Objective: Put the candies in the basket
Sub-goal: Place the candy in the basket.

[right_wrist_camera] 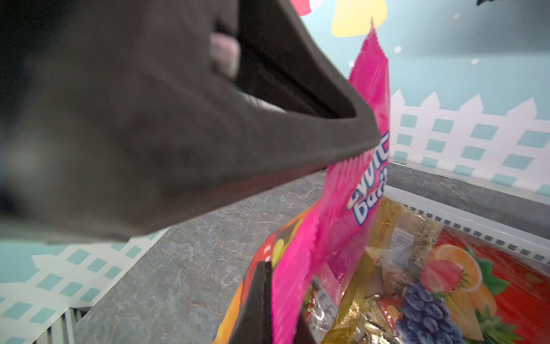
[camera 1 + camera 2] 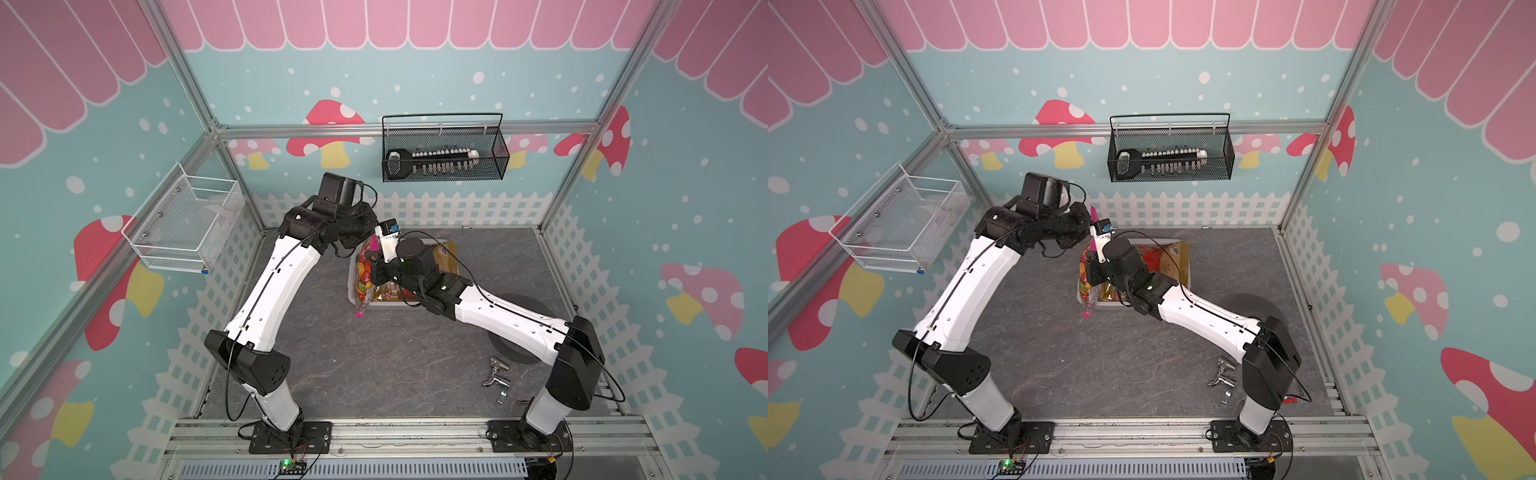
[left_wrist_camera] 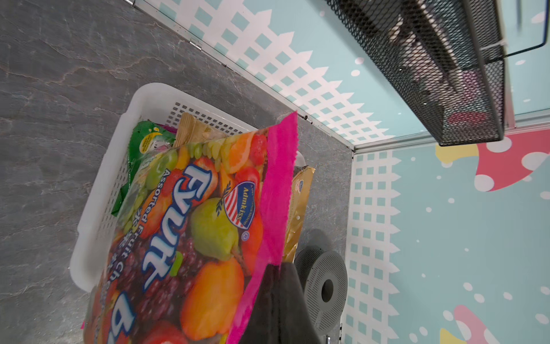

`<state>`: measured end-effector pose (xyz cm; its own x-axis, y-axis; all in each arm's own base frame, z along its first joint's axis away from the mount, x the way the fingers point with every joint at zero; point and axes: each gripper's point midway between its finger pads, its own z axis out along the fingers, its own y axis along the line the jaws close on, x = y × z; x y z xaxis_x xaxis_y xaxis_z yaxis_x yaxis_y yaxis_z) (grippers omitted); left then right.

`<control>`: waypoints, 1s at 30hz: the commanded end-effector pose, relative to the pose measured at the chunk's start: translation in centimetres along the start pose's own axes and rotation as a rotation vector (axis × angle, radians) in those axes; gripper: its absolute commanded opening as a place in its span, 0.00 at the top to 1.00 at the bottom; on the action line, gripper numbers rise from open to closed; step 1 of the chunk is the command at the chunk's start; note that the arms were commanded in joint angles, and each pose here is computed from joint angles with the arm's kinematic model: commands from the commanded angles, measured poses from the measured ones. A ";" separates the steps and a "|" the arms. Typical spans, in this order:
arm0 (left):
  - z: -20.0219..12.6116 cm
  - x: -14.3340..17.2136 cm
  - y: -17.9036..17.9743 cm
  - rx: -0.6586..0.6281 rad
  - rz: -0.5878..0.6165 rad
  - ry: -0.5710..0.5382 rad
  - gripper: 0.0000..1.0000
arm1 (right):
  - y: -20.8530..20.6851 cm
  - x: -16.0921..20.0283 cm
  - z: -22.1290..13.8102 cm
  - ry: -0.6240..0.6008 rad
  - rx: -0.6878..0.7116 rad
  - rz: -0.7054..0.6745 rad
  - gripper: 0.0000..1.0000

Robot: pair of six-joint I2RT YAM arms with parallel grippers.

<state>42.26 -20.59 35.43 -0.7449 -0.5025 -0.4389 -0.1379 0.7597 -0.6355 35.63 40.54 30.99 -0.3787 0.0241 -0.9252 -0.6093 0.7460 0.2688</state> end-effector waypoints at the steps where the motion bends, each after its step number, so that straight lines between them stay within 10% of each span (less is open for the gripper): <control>1: 1.9 -6.5 -1.4 0.041 0.041 -0.231 0.99 | 0.6 2.5 -0.2 0.058 -0.036 -0.016 1.00; 13: 3.7 -5.8 -2.7 0.108 0.176 -0.150 0.01 | -8.2 6.1 -0.6 0.128 0.104 0.108 1.00; 30: 5.1 5.1 16.8 -0.076 -0.015 0.039 0.11 | -14.0 12.9 -1.0 0.191 0.183 0.283 1.00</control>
<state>39.65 -11.40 18.37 -0.7674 -0.5146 -0.3826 -0.2719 0.8014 -0.5327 38.74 29.47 16.24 -0.6249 0.1050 -0.7736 -0.3557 0.8438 0.4018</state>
